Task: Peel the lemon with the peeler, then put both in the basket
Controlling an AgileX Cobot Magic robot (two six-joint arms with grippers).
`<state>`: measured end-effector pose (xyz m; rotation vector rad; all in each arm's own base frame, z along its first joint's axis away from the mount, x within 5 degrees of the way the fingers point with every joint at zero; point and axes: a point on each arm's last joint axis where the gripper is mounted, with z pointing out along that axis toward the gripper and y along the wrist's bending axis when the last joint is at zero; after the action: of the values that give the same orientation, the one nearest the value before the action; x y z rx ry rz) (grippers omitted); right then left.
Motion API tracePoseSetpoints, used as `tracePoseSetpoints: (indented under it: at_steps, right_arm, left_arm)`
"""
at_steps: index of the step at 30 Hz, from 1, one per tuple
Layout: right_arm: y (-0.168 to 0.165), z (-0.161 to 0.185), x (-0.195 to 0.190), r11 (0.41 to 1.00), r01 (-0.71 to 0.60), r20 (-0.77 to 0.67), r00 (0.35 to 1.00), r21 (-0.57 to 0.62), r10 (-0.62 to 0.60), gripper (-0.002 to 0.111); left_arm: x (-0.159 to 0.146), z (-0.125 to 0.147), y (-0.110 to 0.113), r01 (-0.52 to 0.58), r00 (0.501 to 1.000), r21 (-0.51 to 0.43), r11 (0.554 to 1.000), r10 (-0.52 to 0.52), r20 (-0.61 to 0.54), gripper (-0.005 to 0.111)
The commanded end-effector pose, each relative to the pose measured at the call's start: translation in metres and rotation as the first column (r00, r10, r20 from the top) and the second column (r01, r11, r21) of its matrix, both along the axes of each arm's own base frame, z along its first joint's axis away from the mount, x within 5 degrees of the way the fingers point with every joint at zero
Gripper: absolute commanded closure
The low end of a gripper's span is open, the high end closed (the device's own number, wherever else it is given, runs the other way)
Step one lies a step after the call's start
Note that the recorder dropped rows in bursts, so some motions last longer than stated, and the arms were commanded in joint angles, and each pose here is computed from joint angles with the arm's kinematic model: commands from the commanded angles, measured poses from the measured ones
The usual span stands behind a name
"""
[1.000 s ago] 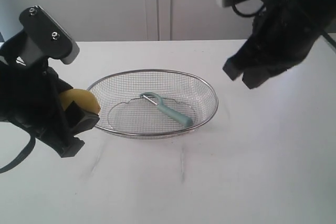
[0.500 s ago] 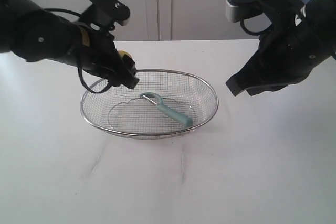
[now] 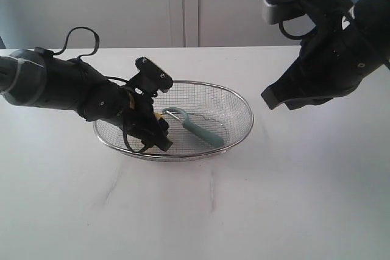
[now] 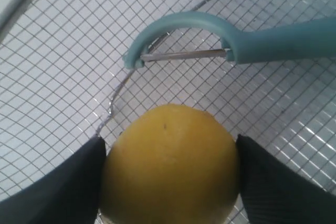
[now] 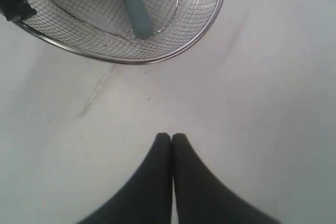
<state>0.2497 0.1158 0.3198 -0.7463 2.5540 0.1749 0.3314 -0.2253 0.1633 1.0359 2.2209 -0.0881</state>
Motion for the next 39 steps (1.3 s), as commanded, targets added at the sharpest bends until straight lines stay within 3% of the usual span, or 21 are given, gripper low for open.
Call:
tracePoseSetpoints:
  at_steps: [1,3,6,13,16,18,22,25,29,31,35,39]
  right_arm:
    - [-0.002,0.002,-0.001,1.0,0.011,0.011,1.0,0.006,-0.011,0.108]
    - [-0.002,0.002,-0.001,1.0,0.011,0.011,1.0,0.006,-0.011,0.108]
    - [-0.002,0.002,-0.001,1.0,0.011,0.011,1.0,0.006,-0.011,0.108]
    - [-0.002,0.002,-0.001,1.0,0.011,0.011,1.0,0.006,-0.011,0.108]
    - [-0.002,0.002,-0.001,1.0,0.011,0.009,1.0,0.005,-0.011,0.108]
    - [-0.002,0.002,-0.001,1.0,0.011,0.007,1.0,0.004,-0.011,0.108]
    - [-0.002,0.002,-0.001,1.0,0.011,0.006,1.0,0.004,-0.011,0.108]
    - [-0.002,0.002,-0.001,1.0,0.011,0.006,1.0,0.004,-0.011,0.108]
    - [-0.002,0.002,-0.001,1.0,0.011,0.007,1.0,0.004,-0.011,0.108]
    - [-0.002,0.002,-0.001,1.0,0.011,0.009,1.0,0.005,-0.011,0.108]
    - [-0.002,0.002,0.0,1.0,0.011,0.011,1.0,0.006,-0.011,0.108]
    - [-0.001,0.004,0.002,1.0,0.013,0.045,0.999,0.021,-0.014,0.108]
  left_arm:
    - [0.002,0.003,-0.001,0.002,1.0,-0.012,1.0,-0.002,0.016,0.067]
    - [0.003,0.004,-0.002,0.005,1.0,-0.023,1.0,-0.005,0.028,0.044]
    - [0.005,0.006,-0.003,0.009,0.999,-0.038,0.999,-0.007,0.046,0.019]
    - [0.001,0.02,0.0,-0.002,0.999,-0.022,1.0,0.003,0.037,0.017]
    - [-0.004,0.036,0.006,-0.014,0.999,-0.01,1.0,0.014,0.034,0.023]
    - [-0.01,0.053,0.011,-0.025,0.999,-0.001,1.0,0.025,0.034,0.033]
    - [-0.032,0.091,0.031,-0.073,0.997,0.048,0.996,0.073,-0.008,0.061]
    - [-0.059,0.117,0.054,-0.123,0.985,0.141,0.982,0.138,-0.103,0.084]
    - [-0.1,0.152,0.082,-0.157,0.959,0.188,0.97,0.195,-0.205,0.107]
    - [-0.133,0.177,0.098,-0.114,0.963,0.148,0.982,0.146,-0.229,0.107]
    - [-0.204,0.211,0.135,-0.097,0.991,-0.126,0.987,0.085,-0.1,0.107]
    - [-0.236,0.223,0.156,-0.078,0.997,-0.215,0.973,0.079,-0.003,0.107]
